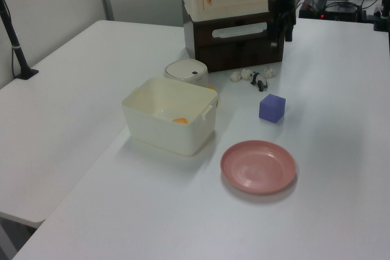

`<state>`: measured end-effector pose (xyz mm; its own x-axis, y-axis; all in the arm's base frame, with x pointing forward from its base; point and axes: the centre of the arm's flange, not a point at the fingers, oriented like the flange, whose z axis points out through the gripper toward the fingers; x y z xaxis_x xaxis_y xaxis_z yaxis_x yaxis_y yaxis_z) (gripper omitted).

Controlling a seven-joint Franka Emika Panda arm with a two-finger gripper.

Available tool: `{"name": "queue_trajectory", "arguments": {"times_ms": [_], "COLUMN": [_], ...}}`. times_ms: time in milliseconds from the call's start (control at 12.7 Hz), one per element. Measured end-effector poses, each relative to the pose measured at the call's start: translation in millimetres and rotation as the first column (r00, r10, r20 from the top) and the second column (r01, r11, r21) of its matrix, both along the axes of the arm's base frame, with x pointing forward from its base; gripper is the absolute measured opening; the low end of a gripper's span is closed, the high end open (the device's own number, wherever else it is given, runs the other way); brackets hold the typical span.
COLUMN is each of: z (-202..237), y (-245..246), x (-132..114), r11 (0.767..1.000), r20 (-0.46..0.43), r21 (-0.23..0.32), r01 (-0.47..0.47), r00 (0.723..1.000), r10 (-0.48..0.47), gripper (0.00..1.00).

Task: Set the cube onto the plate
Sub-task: 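Close the gripper on the purple cube and lift it, then carry the cube over the pink plate and lower it onto it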

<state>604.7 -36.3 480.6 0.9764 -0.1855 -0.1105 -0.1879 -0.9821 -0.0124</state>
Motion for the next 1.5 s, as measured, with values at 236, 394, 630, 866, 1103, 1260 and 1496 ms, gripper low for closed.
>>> {"name": "queue_trajectory", "arguments": {"times_ms": [236,394,630,866,1103,1260,1496], "z": [-44,-69,-112,-143,-157,-156,-142], "y": [26,49,76,91,91,91,107], "x": [3,2,7,11,11,11,12], "r11": [1.000,1.000,0.999,0.996,0.994,0.994,0.994], "r20": [0.017,0.001,-0.022,-0.032,-0.052,-0.051,-0.032], "r21": [0.005,0.005,-0.048,-0.083,-0.107,-0.110,-0.100], "r01": [-0.013,-0.028,-0.011,-0.006,-0.024,-0.028,-0.051], "r00": [1.000,1.000,1.000,0.999,0.998,0.998,0.998], "r10": [0.013,0.028,0.010,0.004,0.019,0.023,0.048], "gripper": [1.00,1.00,1.00,1.00,0.86,0.60,0.60]}}
